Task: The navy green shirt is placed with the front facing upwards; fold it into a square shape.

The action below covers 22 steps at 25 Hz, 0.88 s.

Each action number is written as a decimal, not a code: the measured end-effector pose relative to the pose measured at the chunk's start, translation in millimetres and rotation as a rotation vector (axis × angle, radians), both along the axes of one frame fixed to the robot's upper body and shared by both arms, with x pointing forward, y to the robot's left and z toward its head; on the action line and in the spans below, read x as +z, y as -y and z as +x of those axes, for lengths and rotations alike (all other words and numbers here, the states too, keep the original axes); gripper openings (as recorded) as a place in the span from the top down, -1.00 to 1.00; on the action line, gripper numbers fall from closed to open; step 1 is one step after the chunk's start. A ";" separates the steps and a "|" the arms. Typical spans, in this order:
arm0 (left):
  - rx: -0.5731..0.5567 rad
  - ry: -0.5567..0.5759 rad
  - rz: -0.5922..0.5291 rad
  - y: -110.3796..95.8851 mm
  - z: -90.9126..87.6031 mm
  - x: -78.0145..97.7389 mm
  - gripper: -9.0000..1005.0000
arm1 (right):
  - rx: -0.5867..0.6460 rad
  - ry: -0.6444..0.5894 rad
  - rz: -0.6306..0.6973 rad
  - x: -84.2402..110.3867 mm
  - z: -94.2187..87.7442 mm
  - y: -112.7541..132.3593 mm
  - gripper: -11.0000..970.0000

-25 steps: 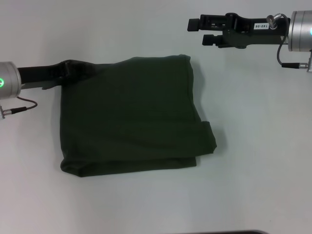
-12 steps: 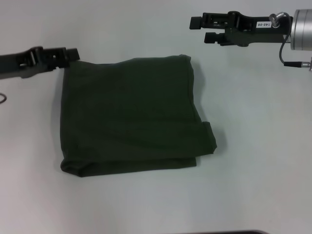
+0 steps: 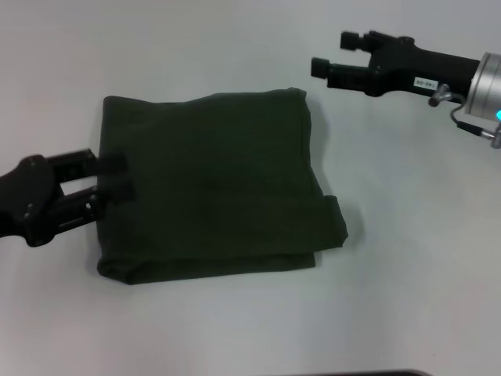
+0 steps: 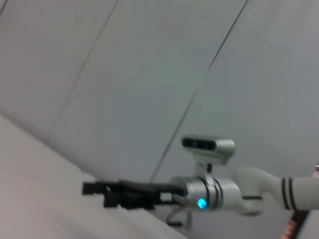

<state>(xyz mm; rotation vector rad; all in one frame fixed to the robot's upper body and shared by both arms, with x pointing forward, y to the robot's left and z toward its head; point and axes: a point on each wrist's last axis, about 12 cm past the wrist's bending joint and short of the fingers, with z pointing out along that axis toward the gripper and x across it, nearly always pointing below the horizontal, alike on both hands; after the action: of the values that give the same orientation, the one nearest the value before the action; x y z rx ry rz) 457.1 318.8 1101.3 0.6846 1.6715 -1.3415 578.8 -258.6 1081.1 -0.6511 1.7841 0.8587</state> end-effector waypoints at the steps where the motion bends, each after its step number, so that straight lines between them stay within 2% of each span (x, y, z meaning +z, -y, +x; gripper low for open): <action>1: 0.024 0.049 -0.005 0.8 -2.9 -3.0 -0.04 | -0.005 0.026 0.007 -1.1 -2.5 -1.1 -0.89; 3: 0.097 0.112 0.007 1.4 -5.5 -9.4 -0.04 | 0.008 0.049 0.022 0.8 -4.9 -3.5 -0.89; 6: 0.129 0.083 0.021 0.1 -3.2 -12.6 -0.04 | 0.021 0.060 0.025 5.2 -5.9 -4.3 -0.89; 8: 0.160 0.044 0.031 -2.0 -1.5 -16.0 -0.12 | 0.024 0.076 -0.004 5.3 -7.8 -4.8 -0.90; 11: 0.188 0.059 0.043 -6.6 -6.9 -19.4 -0.24 | 0.073 0.121 -0.063 0.8 -16.3 -8.0 -0.90; 12: 0.188 0.059 0.043 -6.6 -6.9 -19.4 -0.31 | 0.104 0.136 -0.078 -2.1 -21.1 -10.0 -0.89; 17: 0.176 0.120 0.075 -10.7 -35.9 -30.6 -0.67 | 0.333 0.205 -0.091 -19.4 -61.0 -24.0 -0.89; 19: 0.171 0.141 0.083 -11.6 -45.4 -33.7 -0.70 | 0.399 0.243 -0.068 -24.3 -78.4 -26.1 -0.89; 22: 0.168 0.160 0.087 -9.9 -56.6 -41.0 -0.74 | 0.423 0.261 -0.008 -30.6 -96.0 -25.2 -0.89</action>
<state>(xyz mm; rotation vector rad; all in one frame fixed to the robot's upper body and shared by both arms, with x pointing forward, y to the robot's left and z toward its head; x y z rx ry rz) 400.5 328.6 1060.3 0.6676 1.6271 -1.0735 482.8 -233.4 1050.5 -1.1178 1.4365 0.9946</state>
